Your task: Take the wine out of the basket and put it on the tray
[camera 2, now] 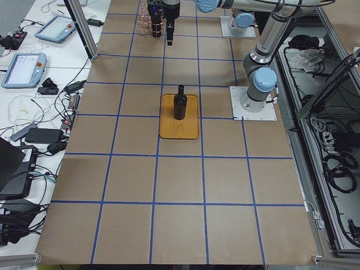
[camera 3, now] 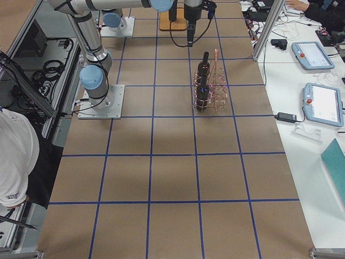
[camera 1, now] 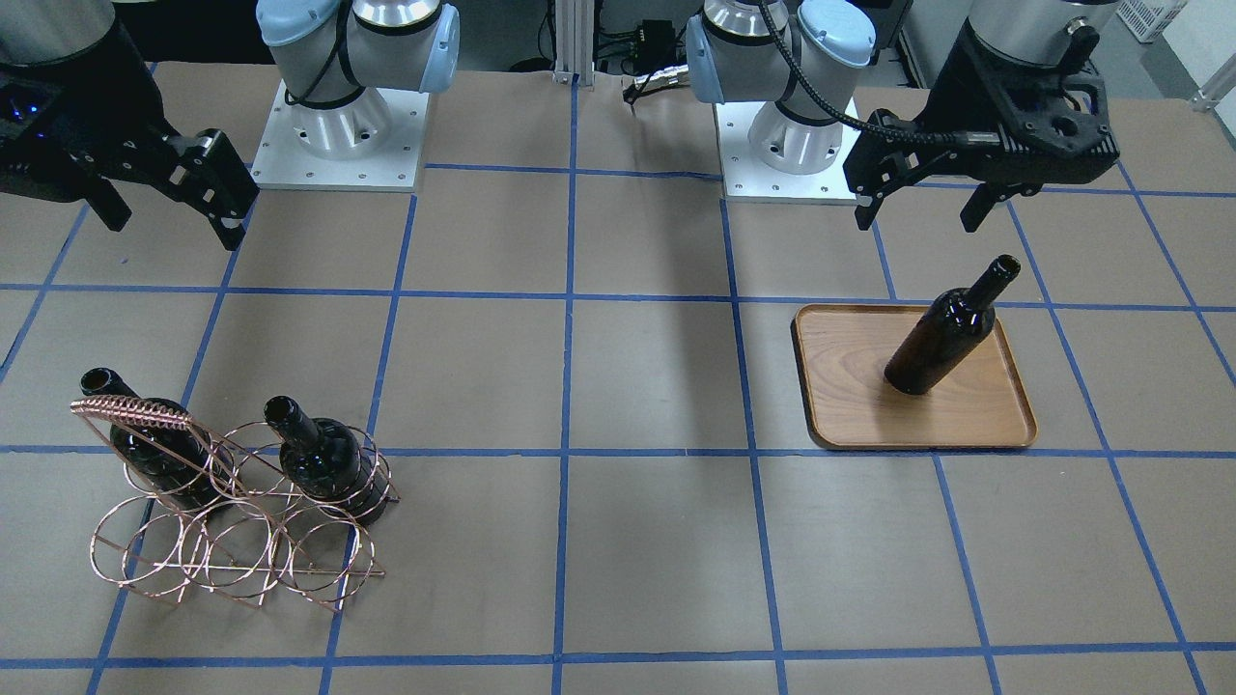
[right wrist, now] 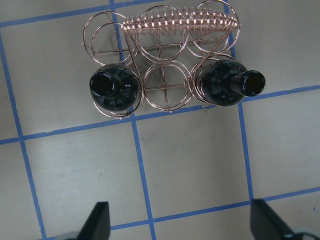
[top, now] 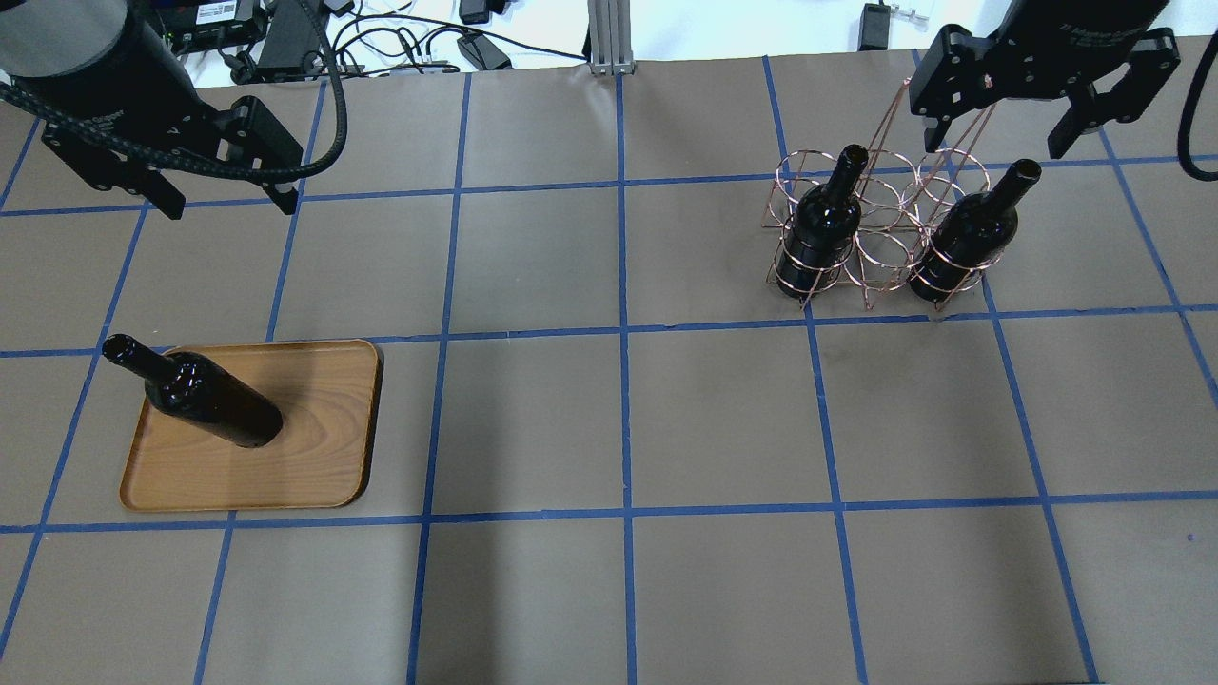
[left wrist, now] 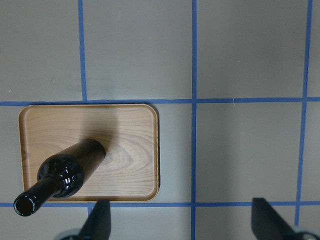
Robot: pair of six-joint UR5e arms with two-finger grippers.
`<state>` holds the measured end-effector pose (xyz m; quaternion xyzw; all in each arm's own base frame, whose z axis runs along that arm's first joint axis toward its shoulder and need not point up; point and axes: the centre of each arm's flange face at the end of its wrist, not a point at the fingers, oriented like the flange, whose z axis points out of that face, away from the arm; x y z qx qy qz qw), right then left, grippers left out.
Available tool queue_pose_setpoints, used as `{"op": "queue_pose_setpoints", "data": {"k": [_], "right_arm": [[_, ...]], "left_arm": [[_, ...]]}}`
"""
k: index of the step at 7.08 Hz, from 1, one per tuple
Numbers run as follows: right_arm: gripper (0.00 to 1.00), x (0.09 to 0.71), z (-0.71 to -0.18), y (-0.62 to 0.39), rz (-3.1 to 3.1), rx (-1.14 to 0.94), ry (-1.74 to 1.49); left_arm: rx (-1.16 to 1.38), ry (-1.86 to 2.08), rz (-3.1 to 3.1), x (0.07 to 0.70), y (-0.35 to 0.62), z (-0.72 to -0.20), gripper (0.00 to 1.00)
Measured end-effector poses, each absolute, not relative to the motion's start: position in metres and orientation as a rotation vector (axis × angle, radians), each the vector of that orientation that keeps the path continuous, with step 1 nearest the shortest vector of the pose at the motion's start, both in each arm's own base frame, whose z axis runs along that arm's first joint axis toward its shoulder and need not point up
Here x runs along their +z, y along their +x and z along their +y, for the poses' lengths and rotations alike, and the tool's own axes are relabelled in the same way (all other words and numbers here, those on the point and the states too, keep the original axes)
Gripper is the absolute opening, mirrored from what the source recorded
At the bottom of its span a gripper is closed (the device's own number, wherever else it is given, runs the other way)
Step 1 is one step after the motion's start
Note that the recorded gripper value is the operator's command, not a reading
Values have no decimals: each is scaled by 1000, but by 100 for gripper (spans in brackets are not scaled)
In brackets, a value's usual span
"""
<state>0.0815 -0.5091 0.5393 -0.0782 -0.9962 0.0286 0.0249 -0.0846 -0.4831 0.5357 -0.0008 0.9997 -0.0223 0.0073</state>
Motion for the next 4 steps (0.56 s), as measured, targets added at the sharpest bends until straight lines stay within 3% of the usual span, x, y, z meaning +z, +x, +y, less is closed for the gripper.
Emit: {"op": "queue_pose_setpoints", "data": {"k": [4], "right_arm": [[100,540,-508,81,-3079,89,-242]], "left_arm": [[-56,3,3125,532,-85,-478,100]]}}
